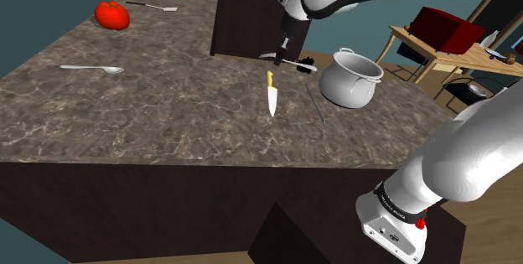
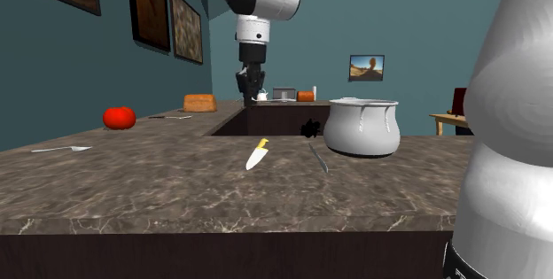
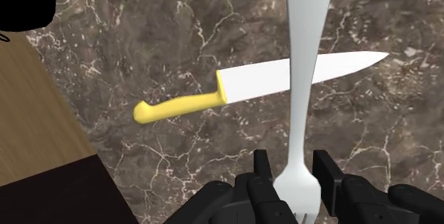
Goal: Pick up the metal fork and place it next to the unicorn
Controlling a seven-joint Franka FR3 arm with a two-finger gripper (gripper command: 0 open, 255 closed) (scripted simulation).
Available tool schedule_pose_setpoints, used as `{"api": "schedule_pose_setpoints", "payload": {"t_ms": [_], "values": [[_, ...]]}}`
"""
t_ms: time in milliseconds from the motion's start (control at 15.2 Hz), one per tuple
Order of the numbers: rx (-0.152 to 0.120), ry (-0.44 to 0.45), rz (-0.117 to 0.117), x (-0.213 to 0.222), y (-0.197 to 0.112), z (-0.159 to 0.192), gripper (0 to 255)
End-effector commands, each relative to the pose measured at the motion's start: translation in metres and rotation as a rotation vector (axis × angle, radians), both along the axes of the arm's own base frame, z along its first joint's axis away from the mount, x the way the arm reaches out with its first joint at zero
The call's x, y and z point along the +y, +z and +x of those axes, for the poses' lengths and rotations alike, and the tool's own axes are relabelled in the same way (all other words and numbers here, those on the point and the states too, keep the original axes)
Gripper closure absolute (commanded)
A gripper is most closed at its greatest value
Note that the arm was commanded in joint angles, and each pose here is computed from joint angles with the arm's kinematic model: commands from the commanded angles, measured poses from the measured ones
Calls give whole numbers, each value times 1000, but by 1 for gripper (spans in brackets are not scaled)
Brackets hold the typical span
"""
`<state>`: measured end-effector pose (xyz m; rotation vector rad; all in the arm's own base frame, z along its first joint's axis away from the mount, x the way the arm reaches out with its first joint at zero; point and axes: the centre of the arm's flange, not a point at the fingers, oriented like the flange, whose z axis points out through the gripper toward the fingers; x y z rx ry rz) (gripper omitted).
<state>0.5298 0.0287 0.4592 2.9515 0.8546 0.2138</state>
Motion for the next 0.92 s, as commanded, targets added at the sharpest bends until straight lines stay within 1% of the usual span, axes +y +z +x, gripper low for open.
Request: {"api": "schedule_pose_setpoints", "payload": {"t_ms": [0,528,594,858], "values": [[0,2,0,-25,0,7,255],[0,2,0,-128,1,33,255],[0,2,0,-153,1,39,255],[0,2,0,-153,-20,39,255]]}}
